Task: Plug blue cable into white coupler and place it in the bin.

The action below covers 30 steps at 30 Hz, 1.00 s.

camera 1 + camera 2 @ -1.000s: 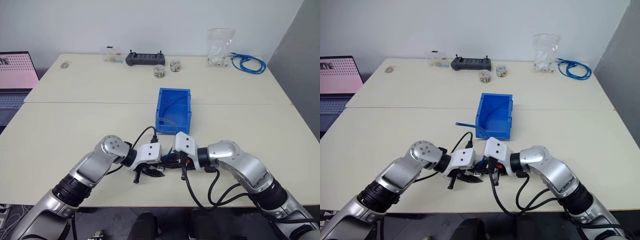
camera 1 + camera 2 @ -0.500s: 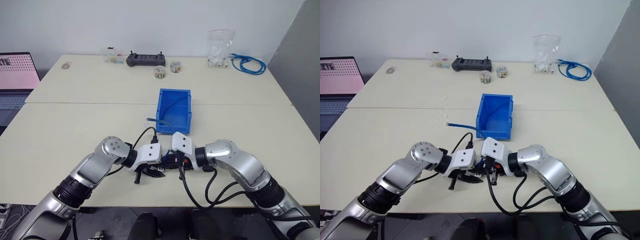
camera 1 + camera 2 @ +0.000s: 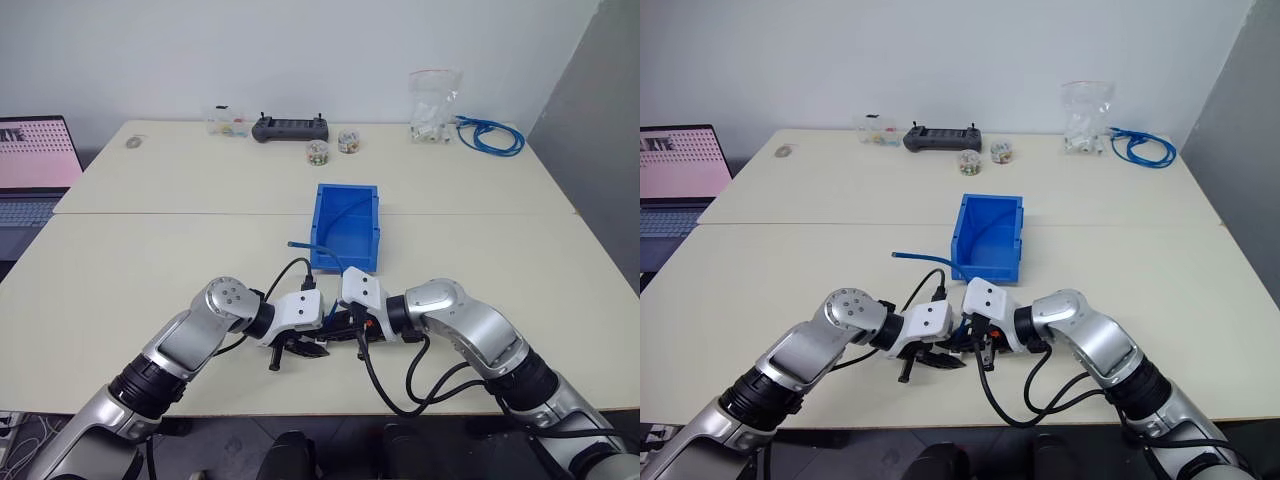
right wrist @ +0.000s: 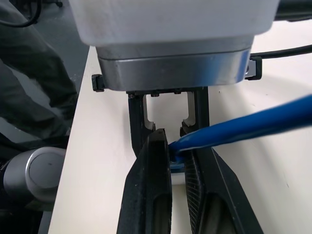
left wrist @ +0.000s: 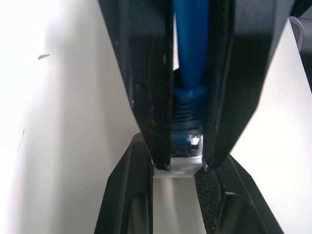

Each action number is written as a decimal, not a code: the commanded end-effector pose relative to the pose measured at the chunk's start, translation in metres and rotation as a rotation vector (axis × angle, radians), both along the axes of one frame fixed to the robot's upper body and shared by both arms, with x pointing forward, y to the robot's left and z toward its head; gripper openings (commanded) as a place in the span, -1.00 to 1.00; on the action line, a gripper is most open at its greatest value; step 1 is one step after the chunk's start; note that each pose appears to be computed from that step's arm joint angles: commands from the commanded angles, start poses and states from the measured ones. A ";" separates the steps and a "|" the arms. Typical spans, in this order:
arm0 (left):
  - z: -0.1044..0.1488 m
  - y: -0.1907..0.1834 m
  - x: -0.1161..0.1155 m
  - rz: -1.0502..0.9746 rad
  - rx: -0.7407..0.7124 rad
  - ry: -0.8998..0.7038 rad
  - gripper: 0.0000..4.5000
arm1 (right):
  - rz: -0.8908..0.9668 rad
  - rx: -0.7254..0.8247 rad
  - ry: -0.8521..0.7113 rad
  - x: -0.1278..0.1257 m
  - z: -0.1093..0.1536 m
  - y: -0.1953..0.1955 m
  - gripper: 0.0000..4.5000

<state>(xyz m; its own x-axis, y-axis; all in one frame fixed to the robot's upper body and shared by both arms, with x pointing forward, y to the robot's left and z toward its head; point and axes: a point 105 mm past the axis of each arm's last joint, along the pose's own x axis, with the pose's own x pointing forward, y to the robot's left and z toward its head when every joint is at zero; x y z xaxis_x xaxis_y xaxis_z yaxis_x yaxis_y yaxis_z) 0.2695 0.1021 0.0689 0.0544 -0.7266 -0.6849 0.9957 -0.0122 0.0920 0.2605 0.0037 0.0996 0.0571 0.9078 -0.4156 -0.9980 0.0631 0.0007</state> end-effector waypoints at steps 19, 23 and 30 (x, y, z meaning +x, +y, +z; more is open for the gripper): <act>0.083 0.057 -0.005 0.409 -0.360 -0.082 0.94 | -0.290 0.408 -0.053 0.061 0.116 -0.039 -0.96; 0.088 0.049 0.002 0.419 -0.372 -0.116 0.94 | -0.405 0.382 -0.098 0.106 0.123 -0.038 -0.96; 0.099 0.038 0.019 0.410 -0.371 -0.169 0.94 | -0.509 0.178 -0.168 0.162 0.114 -0.048 -0.40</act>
